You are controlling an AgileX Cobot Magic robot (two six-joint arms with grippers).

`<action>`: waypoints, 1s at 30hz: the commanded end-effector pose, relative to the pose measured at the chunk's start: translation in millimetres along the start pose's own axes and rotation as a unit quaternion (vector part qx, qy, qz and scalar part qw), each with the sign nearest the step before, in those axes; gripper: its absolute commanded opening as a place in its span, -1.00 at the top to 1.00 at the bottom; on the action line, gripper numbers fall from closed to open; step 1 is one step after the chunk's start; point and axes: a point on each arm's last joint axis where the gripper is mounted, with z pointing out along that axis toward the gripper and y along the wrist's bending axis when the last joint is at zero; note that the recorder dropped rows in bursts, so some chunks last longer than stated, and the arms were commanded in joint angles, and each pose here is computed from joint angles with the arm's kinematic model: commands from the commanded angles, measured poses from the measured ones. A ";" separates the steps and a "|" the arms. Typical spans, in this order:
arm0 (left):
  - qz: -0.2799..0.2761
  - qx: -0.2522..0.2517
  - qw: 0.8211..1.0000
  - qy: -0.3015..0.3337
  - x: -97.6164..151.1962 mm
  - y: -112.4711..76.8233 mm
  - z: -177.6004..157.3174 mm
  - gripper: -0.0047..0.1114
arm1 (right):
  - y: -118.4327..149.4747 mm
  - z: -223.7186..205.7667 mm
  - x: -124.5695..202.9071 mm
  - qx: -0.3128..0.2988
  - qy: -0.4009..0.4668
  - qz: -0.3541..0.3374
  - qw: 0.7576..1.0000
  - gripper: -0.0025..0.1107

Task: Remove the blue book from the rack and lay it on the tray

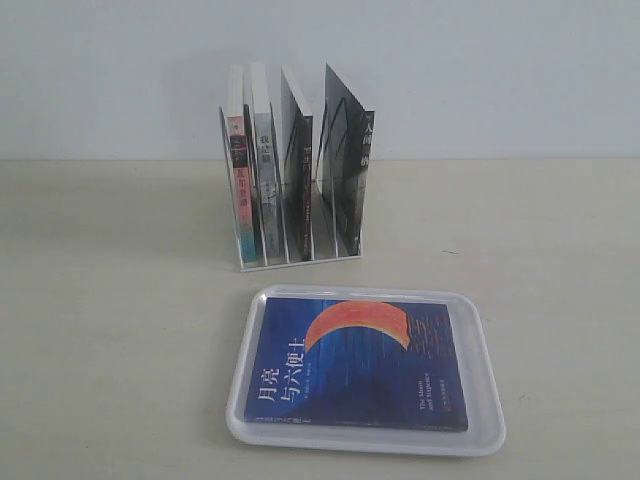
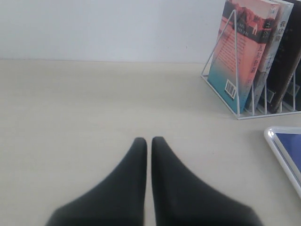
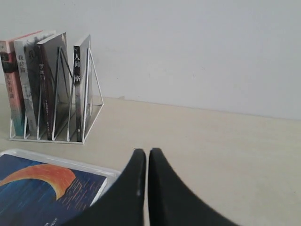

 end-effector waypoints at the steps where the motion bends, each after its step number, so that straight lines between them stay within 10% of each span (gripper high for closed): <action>1: -0.002 0.000 1.000 -0.004 -0.9 0.0 -0.3 0.85 | -0.1 -8.0 7.1 0.002 0.010 -0.003 1.000 0.93; 30: -0.002 0.000 1.000 -0.004 -0.9 0.0 -0.3 0.85 | -14.2 -12.6 23.6 0.137 0.096 0.037 0.985 0.93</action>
